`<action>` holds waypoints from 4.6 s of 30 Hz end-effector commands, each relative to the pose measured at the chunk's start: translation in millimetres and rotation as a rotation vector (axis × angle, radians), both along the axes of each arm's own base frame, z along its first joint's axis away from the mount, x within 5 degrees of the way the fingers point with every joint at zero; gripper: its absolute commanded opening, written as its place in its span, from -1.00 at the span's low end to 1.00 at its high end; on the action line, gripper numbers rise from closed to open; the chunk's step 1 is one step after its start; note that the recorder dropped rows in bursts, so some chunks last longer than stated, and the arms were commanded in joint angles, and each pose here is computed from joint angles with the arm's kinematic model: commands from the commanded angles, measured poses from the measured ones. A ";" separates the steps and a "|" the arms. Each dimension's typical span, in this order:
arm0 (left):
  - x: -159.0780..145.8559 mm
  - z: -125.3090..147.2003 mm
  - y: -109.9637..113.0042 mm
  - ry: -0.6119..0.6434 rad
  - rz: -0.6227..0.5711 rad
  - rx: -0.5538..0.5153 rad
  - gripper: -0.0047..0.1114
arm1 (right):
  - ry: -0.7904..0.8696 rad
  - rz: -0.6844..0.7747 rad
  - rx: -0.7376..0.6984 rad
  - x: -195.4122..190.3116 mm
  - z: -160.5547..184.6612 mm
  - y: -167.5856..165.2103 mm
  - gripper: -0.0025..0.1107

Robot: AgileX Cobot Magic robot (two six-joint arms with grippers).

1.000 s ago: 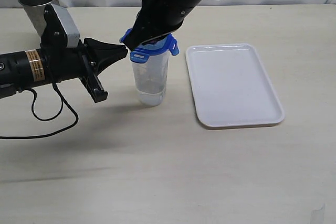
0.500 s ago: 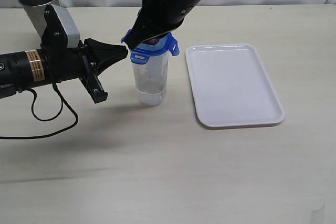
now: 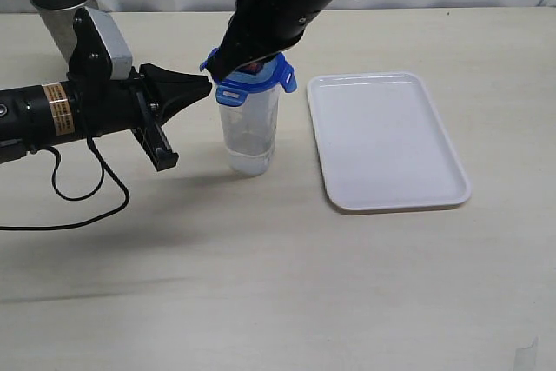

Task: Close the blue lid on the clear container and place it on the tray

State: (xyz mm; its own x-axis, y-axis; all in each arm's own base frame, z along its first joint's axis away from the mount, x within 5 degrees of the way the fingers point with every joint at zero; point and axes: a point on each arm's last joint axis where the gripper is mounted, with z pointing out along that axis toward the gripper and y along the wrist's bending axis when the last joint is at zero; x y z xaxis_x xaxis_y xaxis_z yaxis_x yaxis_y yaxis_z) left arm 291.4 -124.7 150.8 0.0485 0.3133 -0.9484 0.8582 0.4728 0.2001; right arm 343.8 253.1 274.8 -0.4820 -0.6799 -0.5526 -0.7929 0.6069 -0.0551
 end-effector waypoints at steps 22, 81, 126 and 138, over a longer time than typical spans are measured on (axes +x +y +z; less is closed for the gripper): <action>4.4 0.5 6.5 0.009 0.032 0.023 -0.92 | -0.015 -0.038 0.006 -1.9 9.5 -5.0 -0.87; 45.3 -86.1 -61.7 0.170 -0.170 -0.046 0.89 | 0.061 -0.056 -0.017 -8.3 8.2 -8.0 -0.87; 36.7 -89.1 -62.7 0.195 -0.266 -0.008 -0.92 | -0.075 0.084 -0.260 -77.9 62.3 27.6 -0.28; 36.1 -87.2 -63.5 0.189 -0.276 -0.029 -0.92 | -0.037 0.101 -0.363 -61.3 20.2 41.8 -0.10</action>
State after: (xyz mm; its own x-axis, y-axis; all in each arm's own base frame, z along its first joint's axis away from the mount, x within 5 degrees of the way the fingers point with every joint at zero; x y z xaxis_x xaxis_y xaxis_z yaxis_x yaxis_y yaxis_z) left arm 329.3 -188.4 64.6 -0.0490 0.2842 -0.9575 0.9718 0.2351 0.0201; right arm 279.4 293.7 299.3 -0.3942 -0.8700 -0.2961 -0.8412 0.4714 -0.2651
